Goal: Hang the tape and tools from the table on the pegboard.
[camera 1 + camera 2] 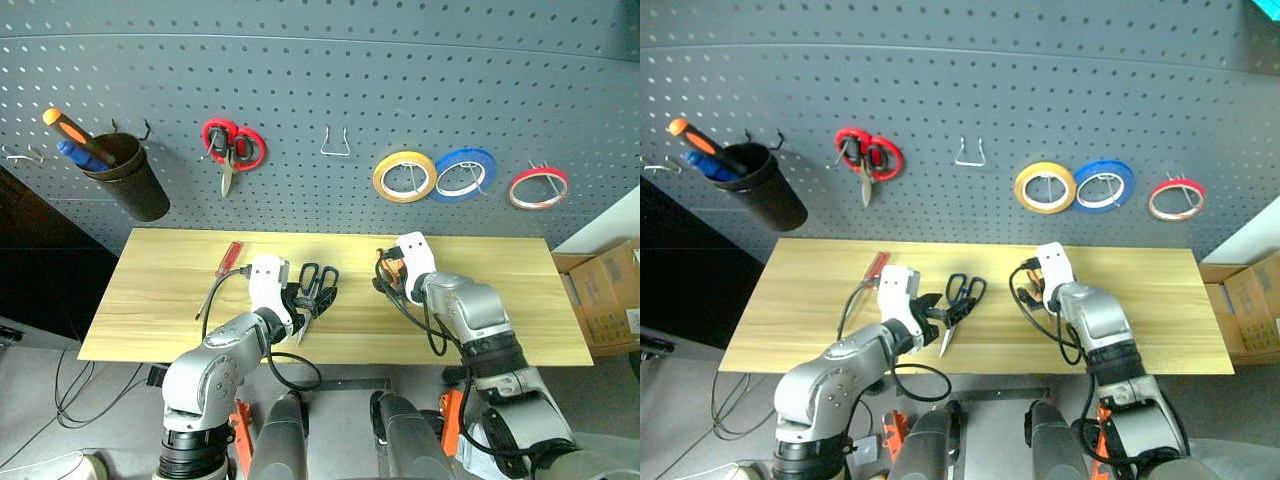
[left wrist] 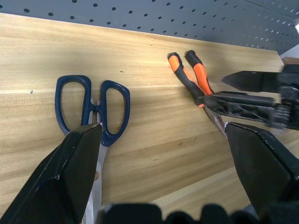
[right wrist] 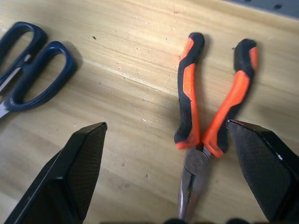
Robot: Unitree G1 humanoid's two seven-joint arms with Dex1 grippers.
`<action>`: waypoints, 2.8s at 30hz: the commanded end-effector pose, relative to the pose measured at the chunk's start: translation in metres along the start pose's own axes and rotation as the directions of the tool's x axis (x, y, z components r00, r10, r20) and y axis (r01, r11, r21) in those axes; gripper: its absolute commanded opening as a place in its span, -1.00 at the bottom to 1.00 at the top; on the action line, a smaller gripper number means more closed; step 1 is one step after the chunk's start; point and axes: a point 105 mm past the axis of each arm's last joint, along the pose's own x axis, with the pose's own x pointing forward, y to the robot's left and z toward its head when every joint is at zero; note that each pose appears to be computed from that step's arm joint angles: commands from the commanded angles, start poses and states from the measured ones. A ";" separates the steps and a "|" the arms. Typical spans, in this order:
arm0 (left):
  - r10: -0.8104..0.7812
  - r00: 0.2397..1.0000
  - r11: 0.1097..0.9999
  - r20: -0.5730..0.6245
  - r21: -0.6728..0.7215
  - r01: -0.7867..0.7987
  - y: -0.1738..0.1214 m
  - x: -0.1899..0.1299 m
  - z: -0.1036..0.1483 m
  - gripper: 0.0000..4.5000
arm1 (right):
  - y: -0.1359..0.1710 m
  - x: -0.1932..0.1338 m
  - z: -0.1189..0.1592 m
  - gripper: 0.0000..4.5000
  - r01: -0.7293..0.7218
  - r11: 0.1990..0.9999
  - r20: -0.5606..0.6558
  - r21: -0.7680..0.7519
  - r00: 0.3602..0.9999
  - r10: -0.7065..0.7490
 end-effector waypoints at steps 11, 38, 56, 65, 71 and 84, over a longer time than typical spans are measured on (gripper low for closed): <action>-0.140 0.989 0.990 0.041 -0.011 0.141 -0.036 -0.007 0.011 1.00 | -0.022 0.016 -0.006 1.00 0.038 0.997 -0.063 0.063 0.997 -0.034; -0.262 0.956 0.961 0.132 -0.059 0.271 -0.060 -0.020 0.026 1.00 | 0.002 -0.051 0.019 -0.24 -0.092 0.994 0.186 -0.063 0.977 0.103; -0.235 0.922 0.963 0.307 -0.059 0.264 -0.062 -0.069 0.056 1.00 | 0.094 -0.150 0.116 -0.24 -0.179 0.925 0.722 -0.334 0.582 0.373; -0.218 0.905 0.969 0.365 -0.025 0.244 -0.057 -0.055 0.081 1.00 | 0.100 -0.137 0.190 -0.24 0.050 0.929 0.870 -0.366 0.372 0.323; -0.212 0.860 0.972 0.464 0.013 0.233 -0.057 -0.052 0.113 1.00 | 0.077 -0.126 0.233 -0.24 0.131 0.949 0.923 -0.286 0.305 0.235; -0.128 0.827 0.991 0.547 0.041 0.126 -0.042 -0.058 0.133 1.00 | 0.078 -0.128 0.251 -0.24 0.136 0.956 0.946 -0.262 0.233 0.226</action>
